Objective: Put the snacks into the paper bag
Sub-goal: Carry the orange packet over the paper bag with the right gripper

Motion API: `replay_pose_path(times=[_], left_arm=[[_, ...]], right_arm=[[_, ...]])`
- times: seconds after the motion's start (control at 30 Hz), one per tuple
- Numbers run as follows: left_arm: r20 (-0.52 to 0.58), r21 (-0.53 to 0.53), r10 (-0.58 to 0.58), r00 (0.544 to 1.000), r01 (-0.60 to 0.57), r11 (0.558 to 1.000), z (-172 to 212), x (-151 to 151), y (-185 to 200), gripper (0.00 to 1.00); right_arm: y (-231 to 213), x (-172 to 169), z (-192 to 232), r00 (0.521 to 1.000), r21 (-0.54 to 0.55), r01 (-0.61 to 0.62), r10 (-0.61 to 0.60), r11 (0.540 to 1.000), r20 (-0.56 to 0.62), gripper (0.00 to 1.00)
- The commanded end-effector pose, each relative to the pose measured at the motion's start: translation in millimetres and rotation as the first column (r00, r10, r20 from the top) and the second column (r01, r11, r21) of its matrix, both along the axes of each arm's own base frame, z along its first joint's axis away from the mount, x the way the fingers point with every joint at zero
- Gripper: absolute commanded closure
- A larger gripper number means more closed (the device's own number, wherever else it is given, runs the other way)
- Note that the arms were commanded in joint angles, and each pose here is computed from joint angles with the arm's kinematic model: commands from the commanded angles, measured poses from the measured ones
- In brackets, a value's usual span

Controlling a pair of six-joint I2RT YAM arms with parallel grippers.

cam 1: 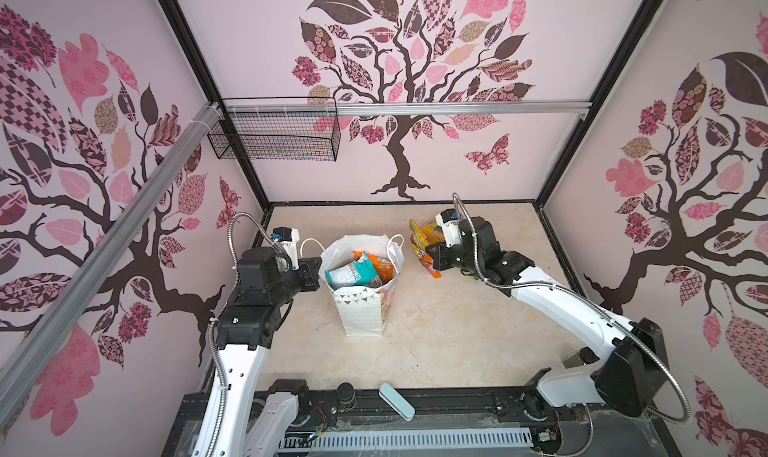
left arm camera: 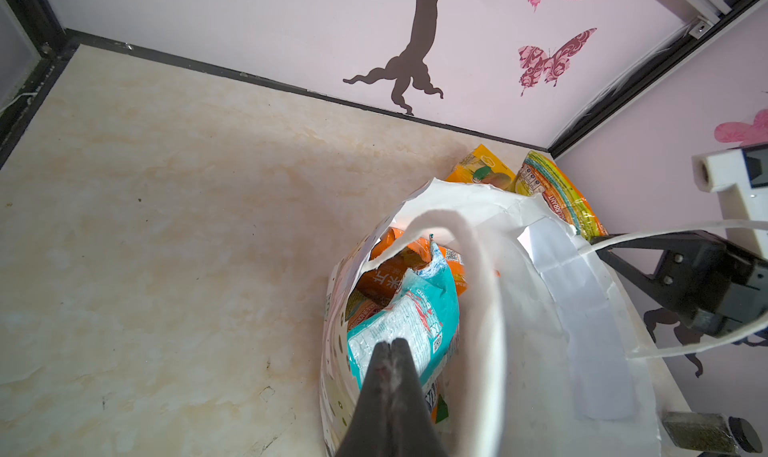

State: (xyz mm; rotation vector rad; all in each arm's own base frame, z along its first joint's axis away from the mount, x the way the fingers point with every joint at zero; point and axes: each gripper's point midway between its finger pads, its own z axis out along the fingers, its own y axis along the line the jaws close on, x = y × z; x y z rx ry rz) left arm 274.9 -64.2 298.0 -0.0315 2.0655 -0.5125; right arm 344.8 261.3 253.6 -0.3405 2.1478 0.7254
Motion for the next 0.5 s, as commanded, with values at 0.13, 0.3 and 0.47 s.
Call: replay_pose_path(times=[0.13, 0.3, 0.47], left_arm=[[0.037, -0.001, -0.007, 0.999, 0.007, 1.0, 3.7, -0.9, -0.3, 0.98], [0.041, -0.001, -0.009, 0.999, 0.009, 1.0, 4.1, -1.7, -0.6, 0.98], [0.044, -0.003, -0.012, 0.999, 0.012, 1.0, 5.2, -2.0, -1.0, 0.98]], right_arm=[[-12.3, -19.3, 93.8, 0.988, 0.103, -0.019, 0.003, 0.994, 0.154, 1.0], [-12.6, -33.7, 121.5, 0.982, 0.118, -0.07, 0.048, 0.991, 0.182, 1.0], [-11.2, -45.4, 148.1, 0.974, 0.16, -0.114, 0.079, 0.98, 0.212, 1.0]])
